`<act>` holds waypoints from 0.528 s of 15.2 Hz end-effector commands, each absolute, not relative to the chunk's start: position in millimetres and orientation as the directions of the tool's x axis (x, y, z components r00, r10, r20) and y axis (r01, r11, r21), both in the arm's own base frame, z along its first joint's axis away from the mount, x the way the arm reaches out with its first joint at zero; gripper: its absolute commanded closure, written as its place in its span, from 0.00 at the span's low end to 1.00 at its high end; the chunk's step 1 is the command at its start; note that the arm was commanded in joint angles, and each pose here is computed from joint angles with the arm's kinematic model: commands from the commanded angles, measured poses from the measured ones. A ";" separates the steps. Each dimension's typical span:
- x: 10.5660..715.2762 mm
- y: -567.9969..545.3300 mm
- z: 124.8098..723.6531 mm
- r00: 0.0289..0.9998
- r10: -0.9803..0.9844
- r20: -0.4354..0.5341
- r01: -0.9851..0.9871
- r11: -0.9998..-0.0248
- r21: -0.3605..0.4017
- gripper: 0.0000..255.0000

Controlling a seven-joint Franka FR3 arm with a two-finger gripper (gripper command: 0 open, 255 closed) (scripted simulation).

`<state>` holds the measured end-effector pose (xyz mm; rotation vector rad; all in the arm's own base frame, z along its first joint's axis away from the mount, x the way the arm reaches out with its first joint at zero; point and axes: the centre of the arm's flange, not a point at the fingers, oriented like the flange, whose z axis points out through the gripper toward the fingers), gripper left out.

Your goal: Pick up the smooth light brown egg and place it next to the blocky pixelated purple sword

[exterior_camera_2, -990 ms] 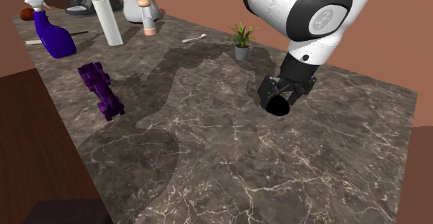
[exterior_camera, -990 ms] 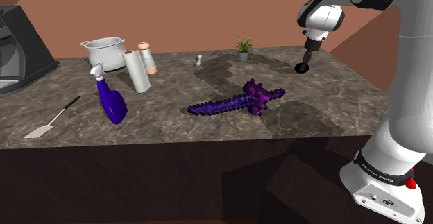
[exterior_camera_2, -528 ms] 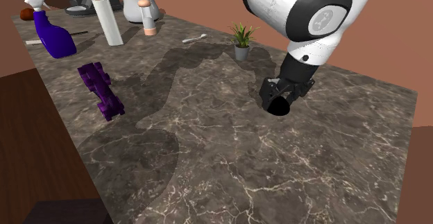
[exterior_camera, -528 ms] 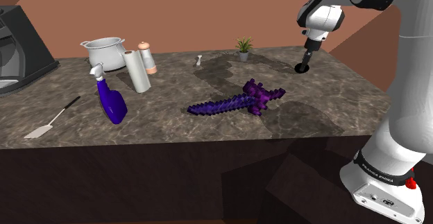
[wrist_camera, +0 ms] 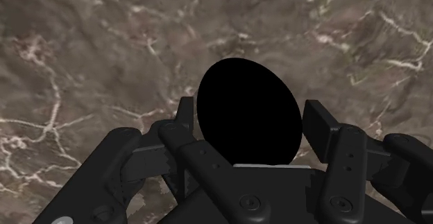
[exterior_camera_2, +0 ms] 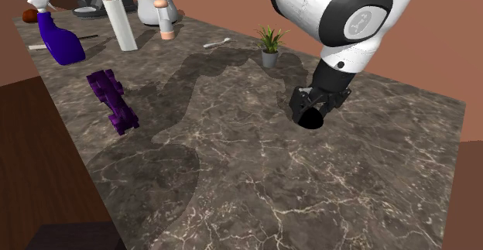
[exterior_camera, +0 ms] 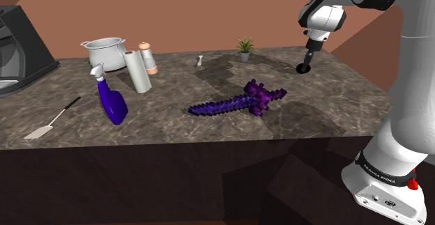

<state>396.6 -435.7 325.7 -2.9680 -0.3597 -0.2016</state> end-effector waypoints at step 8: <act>396.7 -435.7 367.7 0.962 0.227 0.150 0.246 -0.961 -0.127 1.00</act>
